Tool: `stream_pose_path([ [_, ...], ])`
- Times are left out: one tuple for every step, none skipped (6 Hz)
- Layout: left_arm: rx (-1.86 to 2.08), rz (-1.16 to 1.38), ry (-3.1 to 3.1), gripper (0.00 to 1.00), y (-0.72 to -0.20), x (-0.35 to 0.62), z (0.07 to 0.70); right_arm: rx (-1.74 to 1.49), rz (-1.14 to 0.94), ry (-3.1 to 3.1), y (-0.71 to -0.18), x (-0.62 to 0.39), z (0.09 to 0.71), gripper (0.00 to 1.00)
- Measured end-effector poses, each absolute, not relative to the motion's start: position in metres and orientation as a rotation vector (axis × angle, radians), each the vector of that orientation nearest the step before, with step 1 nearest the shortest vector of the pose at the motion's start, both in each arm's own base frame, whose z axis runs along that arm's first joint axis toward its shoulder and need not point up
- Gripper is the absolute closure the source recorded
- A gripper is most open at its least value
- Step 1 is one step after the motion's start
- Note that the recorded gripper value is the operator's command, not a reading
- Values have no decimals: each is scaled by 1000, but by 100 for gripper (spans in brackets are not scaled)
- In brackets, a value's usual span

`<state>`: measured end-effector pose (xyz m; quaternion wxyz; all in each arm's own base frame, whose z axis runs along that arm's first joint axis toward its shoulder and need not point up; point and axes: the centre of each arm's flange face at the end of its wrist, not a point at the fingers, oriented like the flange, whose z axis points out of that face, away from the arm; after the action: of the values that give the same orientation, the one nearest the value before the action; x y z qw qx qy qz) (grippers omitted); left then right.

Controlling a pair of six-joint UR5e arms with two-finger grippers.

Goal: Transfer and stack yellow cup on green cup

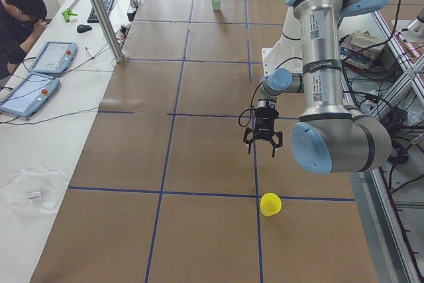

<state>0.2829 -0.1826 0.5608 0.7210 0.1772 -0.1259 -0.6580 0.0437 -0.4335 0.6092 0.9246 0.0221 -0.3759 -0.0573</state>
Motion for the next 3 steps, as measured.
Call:
stream_pose_path([
  [416,-1511,-330,0,-173,295,583,46,-118,-771,-434,44,609,0],
  [456,-1541,-378,0,-169,299,609,48,-120,-773,-434,44,608,0],
  [488,-1552,-405,0,-169,300,633,48,-121,-777,-434,43,608,0],
])
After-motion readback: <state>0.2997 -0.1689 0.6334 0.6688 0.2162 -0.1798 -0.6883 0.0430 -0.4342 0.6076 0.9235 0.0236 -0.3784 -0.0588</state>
